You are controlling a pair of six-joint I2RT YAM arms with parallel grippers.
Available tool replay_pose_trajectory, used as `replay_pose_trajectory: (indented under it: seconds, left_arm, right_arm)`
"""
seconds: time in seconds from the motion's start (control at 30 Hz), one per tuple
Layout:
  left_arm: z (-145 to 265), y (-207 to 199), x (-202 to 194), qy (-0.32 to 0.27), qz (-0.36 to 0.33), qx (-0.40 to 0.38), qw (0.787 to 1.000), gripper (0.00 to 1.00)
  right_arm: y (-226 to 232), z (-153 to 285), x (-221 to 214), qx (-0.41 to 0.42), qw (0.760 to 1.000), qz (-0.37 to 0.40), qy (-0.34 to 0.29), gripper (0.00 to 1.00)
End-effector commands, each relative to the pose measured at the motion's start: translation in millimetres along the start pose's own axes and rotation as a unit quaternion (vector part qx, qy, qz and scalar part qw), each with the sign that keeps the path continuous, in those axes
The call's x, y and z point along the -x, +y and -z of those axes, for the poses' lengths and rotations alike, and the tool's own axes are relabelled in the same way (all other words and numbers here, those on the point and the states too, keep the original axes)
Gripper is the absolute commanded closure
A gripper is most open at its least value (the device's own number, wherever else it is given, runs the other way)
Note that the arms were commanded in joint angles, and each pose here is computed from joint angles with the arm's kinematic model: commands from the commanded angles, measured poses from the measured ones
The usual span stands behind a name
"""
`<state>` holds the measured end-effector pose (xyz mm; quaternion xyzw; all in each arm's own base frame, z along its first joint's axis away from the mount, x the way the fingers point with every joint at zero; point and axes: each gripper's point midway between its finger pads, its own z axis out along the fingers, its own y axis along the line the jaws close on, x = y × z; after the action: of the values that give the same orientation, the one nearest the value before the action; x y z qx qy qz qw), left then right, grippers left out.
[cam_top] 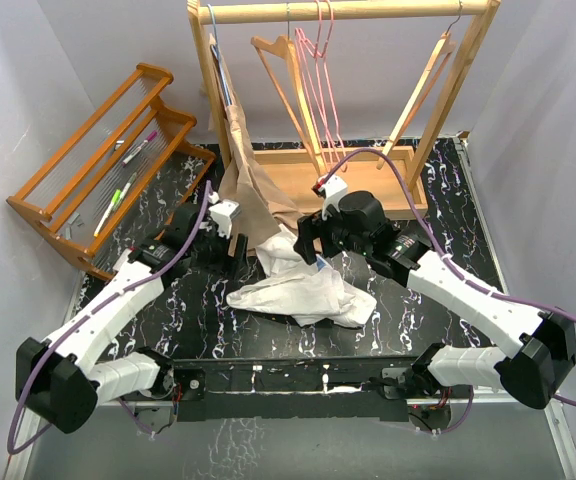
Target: Place the t-shirt on the hanger
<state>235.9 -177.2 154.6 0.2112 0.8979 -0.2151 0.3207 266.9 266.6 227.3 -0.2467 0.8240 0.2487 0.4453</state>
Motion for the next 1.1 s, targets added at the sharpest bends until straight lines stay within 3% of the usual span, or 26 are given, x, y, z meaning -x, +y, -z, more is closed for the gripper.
replay_pose_trajectory:
  seconds: [0.0, 0.43, 0.67, 0.9, 0.97, 1.03, 1.07]
  left_arm:
    - [-11, 17, -21, 0.038, -0.030, 0.027, 0.998, 0.28]
    - [-42, 24, -61, 0.158, -0.174, -0.019, 0.972, 0.39]
    - [-60, 25, -61, 0.160, -0.212, -0.029, 0.964, 0.47]
    - [-74, 19, -72, 0.175, -0.205, -0.053, 0.962, 0.52]
    - [-77, 18, -71, 0.172, -0.205, -0.055, 0.962, 0.69]
    - [-76, 17, -68, 0.170, -0.202, -0.055, 0.963, 0.97]
    - [-74, 16, -65, 0.171, -0.202, -0.054, 0.963, 1.00]
  right_arm:
    - [-11, 3, -4, -0.027, 1.000, 0.009, -0.002, 0.20]
    - [-17, 11, -3, -0.038, 0.999, 0.001, -0.013, 0.20]
    - [-16, 12, -1, -0.036, 0.999, -0.001, -0.015, 0.20]
    - [-17, 15, -1, -0.037, 0.999, -0.003, -0.016, 0.20]
    - [-17, 17, -1, -0.037, 0.999, -0.003, -0.017, 0.20]
    - [-17, 18, -1, -0.036, 0.999, -0.004, -0.019, 0.20]
    - [-17, 19, -1, -0.036, 0.999, -0.004, -0.020, 0.20]
